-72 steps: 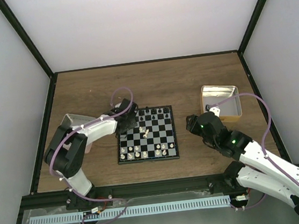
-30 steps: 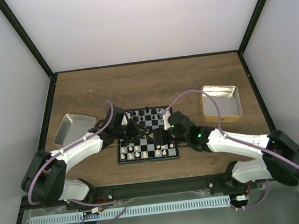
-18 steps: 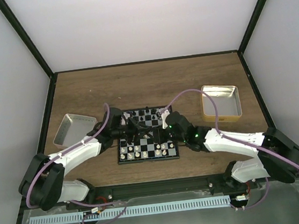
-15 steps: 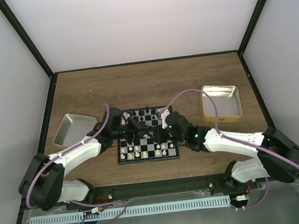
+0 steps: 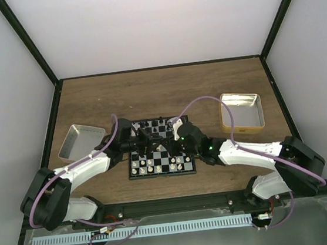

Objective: Set up the chess pieces on the board
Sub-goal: Place the chess piece on the chessboard.

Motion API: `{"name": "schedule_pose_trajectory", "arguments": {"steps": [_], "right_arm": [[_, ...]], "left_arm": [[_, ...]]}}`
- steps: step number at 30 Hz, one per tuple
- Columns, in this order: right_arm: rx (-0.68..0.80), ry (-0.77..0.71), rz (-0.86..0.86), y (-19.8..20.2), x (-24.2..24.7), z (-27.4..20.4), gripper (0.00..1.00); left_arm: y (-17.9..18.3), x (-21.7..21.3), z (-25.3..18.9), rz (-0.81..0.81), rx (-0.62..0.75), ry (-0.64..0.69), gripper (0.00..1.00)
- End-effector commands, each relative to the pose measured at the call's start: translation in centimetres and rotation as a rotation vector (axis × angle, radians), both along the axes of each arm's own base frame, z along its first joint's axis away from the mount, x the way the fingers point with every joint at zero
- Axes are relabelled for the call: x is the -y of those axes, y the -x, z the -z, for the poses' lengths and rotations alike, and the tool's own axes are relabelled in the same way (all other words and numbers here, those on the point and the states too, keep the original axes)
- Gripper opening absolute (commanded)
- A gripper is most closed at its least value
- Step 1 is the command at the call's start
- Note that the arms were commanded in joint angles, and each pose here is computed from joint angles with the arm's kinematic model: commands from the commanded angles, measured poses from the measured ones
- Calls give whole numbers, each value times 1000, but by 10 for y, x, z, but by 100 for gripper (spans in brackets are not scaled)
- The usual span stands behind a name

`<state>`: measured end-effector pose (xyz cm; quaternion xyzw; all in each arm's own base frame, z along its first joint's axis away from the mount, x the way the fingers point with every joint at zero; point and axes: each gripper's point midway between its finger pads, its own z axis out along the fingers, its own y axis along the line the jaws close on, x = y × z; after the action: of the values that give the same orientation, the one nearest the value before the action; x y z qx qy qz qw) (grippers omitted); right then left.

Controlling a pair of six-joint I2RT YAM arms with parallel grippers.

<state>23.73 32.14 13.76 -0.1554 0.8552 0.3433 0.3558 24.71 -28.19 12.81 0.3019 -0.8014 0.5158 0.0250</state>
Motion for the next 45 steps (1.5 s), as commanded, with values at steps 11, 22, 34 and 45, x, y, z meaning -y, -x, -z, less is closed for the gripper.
{"name": "schedule_pose_trajectory", "arguments": {"steps": [11,22,34,45], "right_arm": [[120,-12,10,-13,-5,-32,1],[-88,145,98,18,49,-12,1],[-325,408,98,61,97,6,1],[-486,532,113,73,98,42,1]], "left_arm": [[1,5,-10,23,22,42,27],[-14,-22,-3,44,226,-180,58],[-44,-83,-53,154,698,-722,59],[-38,-137,-88,113,918,-1003,62]]}}
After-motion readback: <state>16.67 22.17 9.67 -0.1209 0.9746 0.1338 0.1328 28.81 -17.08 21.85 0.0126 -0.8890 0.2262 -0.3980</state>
